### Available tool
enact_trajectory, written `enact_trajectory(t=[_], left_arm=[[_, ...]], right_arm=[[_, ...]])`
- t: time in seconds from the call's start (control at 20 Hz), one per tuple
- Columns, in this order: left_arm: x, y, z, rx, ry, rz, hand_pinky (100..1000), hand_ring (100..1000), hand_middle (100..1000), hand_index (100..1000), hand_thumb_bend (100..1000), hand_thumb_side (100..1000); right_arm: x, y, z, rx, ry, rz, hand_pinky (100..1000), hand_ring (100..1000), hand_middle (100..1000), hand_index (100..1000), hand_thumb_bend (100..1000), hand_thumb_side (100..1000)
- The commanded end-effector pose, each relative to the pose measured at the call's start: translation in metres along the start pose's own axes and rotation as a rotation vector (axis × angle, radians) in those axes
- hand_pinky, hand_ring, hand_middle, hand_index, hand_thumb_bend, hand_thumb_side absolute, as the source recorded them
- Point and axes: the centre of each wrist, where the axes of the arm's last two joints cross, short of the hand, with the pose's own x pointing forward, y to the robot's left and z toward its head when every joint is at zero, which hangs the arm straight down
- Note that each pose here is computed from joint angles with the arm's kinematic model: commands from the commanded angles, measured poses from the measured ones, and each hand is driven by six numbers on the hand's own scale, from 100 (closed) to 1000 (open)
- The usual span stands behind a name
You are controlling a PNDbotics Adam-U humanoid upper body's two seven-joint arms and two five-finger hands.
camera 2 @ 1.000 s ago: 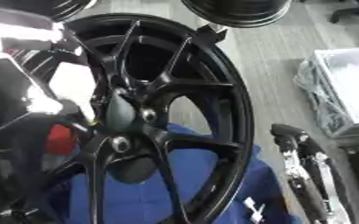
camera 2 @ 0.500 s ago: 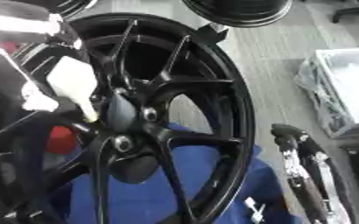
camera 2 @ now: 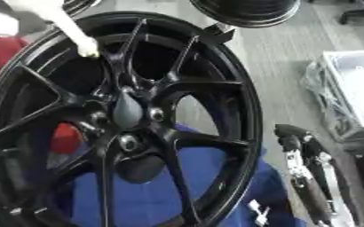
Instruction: Pull the pin out of the wheel hub.
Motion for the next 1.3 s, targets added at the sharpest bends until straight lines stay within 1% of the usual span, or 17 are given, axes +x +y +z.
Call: enact_trajectory(t=[0.05, 0.2, 0.35, 0.45, 0.6, 0.75, 0.8, 0.85, 0.9, 0.95, 1.0, 1.05, 1.1, 1.15, 1.2, 1.3], left_arm=[[-0.025, 0.03, 0.028, 0.213, 0.096, 0.022, 549, 590, 333, 291, 334, 100], [-0.057, 0.032, 0.049, 0.325, 0.193, 0.054, 552, 590, 333, 294, 333, 100], [-0.085, 0.025, 0.069, 0.415, 0.291, 0.069, 548, 592, 334, 293, 326, 100], [-0.101, 0.018, 0.08, 0.472, 0.342, 0.092, 538, 588, 328, 293, 318, 100], [-0.133, -0.003, 0.1, 0.558, 0.434, 0.104, 548, 591, 339, 301, 302, 100], [-0.154, -0.029, 0.113, 0.607, 0.483, 0.101, 550, 593, 344, 308, 293, 101], [-0.158, -0.036, 0.116, 0.621, 0.497, 0.091, 564, 600, 360, 332, 299, 152], [-0.163, -0.043, 0.119, 0.627, 0.506, 0.066, 574, 606, 372, 352, 338, 194], [-0.167, -0.051, 0.122, 0.624, 0.511, 0.047, 585, 619, 401, 398, 391, 237], [-0.173, -0.058, 0.125, 0.618, 0.514, 0.036, 587, 622, 407, 406, 404, 247], [-0.178, -0.065, 0.128, 0.605, 0.518, 0.037, 622, 682, 483, 496, 517, 357], [-0.184, -0.074, 0.131, 0.574, 0.525, 0.053, 646, 725, 541, 555, 571, 420], [-0.189, -0.083, 0.134, 0.528, 0.533, 0.07, 713, 857, 734, 729, 677, 500], [-0.192, -0.088, 0.135, 0.486, 0.537, 0.083, 730, 883, 764, 768, 699, 509], [-0.195, -0.091, 0.137, 0.454, 0.536, 0.091, 731, 891, 780, 796, 721, 521], [-0.2, -0.099, 0.14, 0.424, 0.542, 0.105, 727, 891, 778, 797, 736, 550]], right_arm=[[0.003, -0.003, 0.0, -0.014, -0.018, 0.009, 853, 829, 763, 748, 100, 706], [0.002, -0.003, 0.0, -0.02, -0.024, 0.008, 853, 829, 763, 748, 100, 701], [0.003, -0.003, 0.0, -0.025, -0.027, -0.001, 853, 829, 763, 748, 100, 708], [0.003, -0.004, 0.0, -0.028, -0.029, -0.006, 852, 829, 763, 748, 100, 692], [0.002, -0.004, 0.0, -0.043, -0.028, -0.012, 852, 829, 763, 748, 100, 691], [0.003, -0.004, -0.001, -0.048, -0.037, -0.02, 853, 829, 763, 748, 100, 683], [0.003, -0.005, -0.001, -0.047, -0.04, -0.022, 852, 829, 763, 748, 100, 680], [0.003, -0.004, -0.002, -0.047, -0.043, -0.025, 852, 829, 763, 748, 100, 681], [0.003, -0.004, -0.003, -0.047, -0.044, -0.031, 853, 829, 763, 748, 100, 684], [0.004, -0.003, -0.003, -0.047, -0.044, -0.037, 853, 829, 763, 748, 100, 684], [0.004, -0.002, -0.004, -0.047, -0.044, -0.042, 853, 828, 763, 747, 100, 683], [0.004, -0.002, -0.004, -0.049, -0.044, -0.046, 853, 828, 762, 747, 100, 681], [0.004, -0.002, -0.004, -0.051, -0.042, -0.049, 853, 828, 762, 747, 100, 678], [0.004, -0.001, -0.004, -0.052, -0.04, -0.052, 853, 828, 762, 747, 100, 680], [0.004, -0.001, -0.004, -0.054, -0.038, -0.054, 853, 828, 763, 747, 100, 685], [0.004, 0.0, -0.004, -0.057, -0.034, -0.059, 853, 828, 763, 747, 100, 691]])
